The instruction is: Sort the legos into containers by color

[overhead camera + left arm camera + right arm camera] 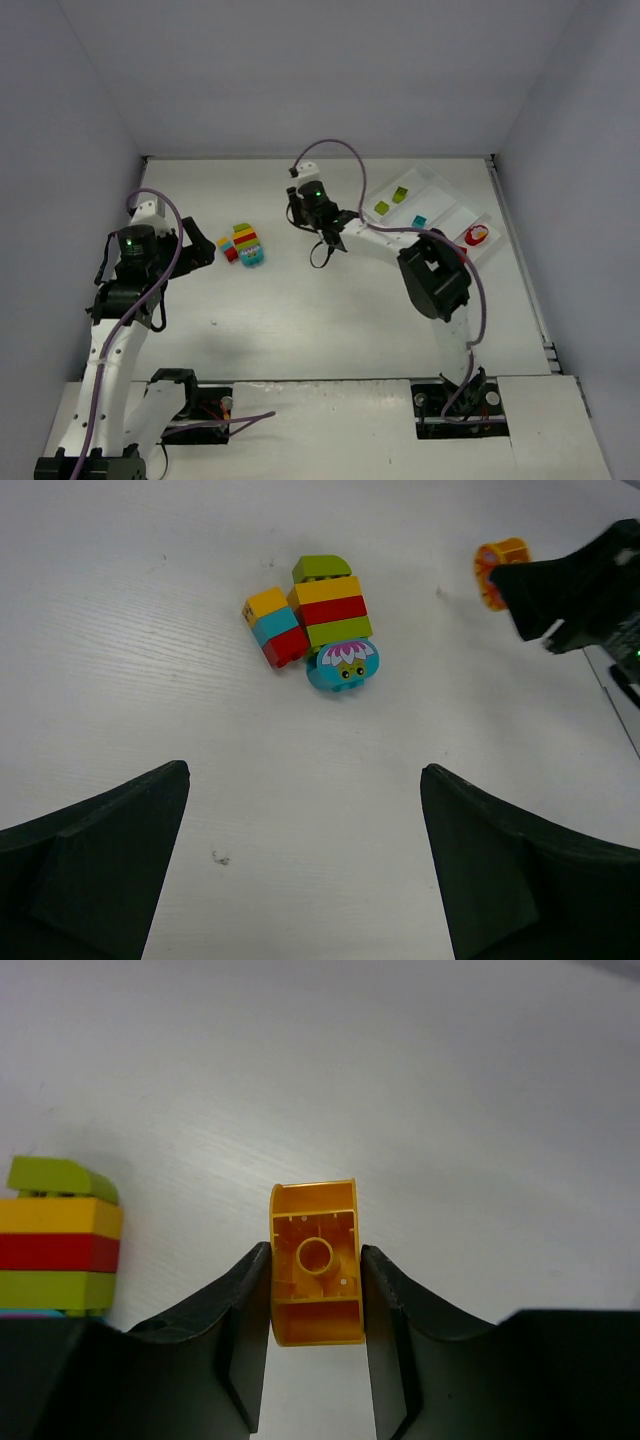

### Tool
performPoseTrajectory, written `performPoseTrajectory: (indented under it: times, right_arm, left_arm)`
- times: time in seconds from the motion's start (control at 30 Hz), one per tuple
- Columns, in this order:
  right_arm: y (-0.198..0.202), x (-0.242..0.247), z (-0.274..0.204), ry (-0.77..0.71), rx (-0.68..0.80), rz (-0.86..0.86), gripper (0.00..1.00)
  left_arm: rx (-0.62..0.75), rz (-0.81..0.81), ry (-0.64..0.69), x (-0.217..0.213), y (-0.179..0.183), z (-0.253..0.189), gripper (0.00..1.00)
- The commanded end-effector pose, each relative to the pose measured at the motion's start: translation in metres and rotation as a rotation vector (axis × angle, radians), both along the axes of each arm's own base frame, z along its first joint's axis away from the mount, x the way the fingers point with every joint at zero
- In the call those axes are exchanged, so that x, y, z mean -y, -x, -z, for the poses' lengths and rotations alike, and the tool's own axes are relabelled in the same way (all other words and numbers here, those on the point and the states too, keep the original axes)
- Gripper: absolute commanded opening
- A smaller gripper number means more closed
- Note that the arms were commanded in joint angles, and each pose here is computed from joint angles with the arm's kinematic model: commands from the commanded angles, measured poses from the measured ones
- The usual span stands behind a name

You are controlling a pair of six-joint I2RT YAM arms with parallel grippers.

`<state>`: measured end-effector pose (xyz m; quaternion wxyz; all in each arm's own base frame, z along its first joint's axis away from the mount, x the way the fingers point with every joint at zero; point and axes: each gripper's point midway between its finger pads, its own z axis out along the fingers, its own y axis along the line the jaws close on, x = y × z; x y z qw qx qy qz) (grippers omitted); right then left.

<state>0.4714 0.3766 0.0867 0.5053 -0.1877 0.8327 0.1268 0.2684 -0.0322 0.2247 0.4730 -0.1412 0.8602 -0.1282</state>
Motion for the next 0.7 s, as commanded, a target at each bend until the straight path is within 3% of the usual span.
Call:
performPoseTrajectory:
  times: [0.0,0.17,0.37,0.67]
  right_arm:
    - [-0.024,0.068,-0.116,-0.121,0.231,0.221,0.00]
    - [-0.021,0.190,-0.122,-0.102,0.204,0.526,0.00]
    - [-0.009,0.317,-0.088,-0.131,0.117,0.781,0.00]
    - [-0.010,0.397,-0.041,-0.119,0.034,0.980,0.00]
  left_arm:
    - [0.081,0.002,0.016,0.001,-0.008,-0.023,0.92]
    - [0.079,0.004,0.016,0.002,-0.009,-0.022,0.92]
    - [0.076,0.007,0.019,0.002,-0.009,-0.022,0.92]
    - [0.065,0.004,0.019,0.002,-0.010,-0.019,0.92]
